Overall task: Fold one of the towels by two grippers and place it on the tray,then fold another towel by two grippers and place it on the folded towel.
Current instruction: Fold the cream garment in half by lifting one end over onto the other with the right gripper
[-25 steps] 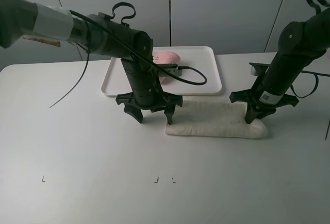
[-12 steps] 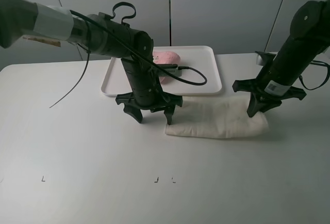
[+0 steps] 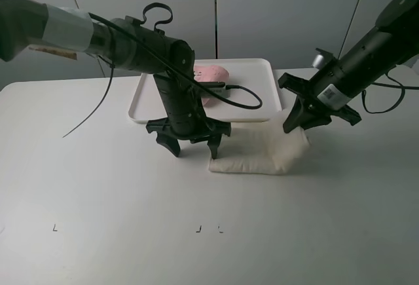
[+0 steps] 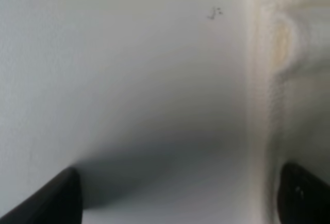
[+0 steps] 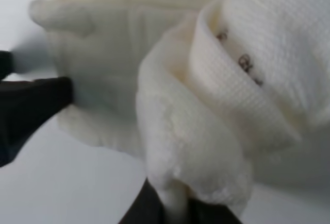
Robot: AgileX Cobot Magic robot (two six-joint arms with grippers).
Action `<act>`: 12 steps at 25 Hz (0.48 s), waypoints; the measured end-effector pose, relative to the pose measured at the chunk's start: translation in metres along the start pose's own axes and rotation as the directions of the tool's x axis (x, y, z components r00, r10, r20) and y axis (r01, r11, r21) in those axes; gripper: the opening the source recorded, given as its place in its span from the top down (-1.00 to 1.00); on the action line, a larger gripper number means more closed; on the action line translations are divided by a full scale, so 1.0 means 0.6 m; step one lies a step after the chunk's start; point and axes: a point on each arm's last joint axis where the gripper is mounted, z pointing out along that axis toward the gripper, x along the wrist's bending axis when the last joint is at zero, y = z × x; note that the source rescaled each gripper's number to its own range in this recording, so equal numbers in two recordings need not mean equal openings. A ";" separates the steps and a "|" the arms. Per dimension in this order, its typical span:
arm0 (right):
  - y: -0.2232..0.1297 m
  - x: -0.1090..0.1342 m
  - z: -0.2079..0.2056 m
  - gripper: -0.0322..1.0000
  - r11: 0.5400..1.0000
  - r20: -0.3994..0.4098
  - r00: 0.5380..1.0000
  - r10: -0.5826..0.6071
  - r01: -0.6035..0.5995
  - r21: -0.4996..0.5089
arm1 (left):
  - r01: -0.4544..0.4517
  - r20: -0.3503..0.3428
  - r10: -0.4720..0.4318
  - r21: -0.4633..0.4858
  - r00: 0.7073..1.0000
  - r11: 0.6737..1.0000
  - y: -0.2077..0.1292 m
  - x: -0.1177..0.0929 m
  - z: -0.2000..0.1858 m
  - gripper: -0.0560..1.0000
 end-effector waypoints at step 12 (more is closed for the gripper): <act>0.017 0.018 0.043 0.85 0.998 -0.201 0.978 0.063 -0.067 -0.016 | 0.002 -0.002 -0.002 0.001 1.000 1.000 0.000 0.000 0.000 -0.95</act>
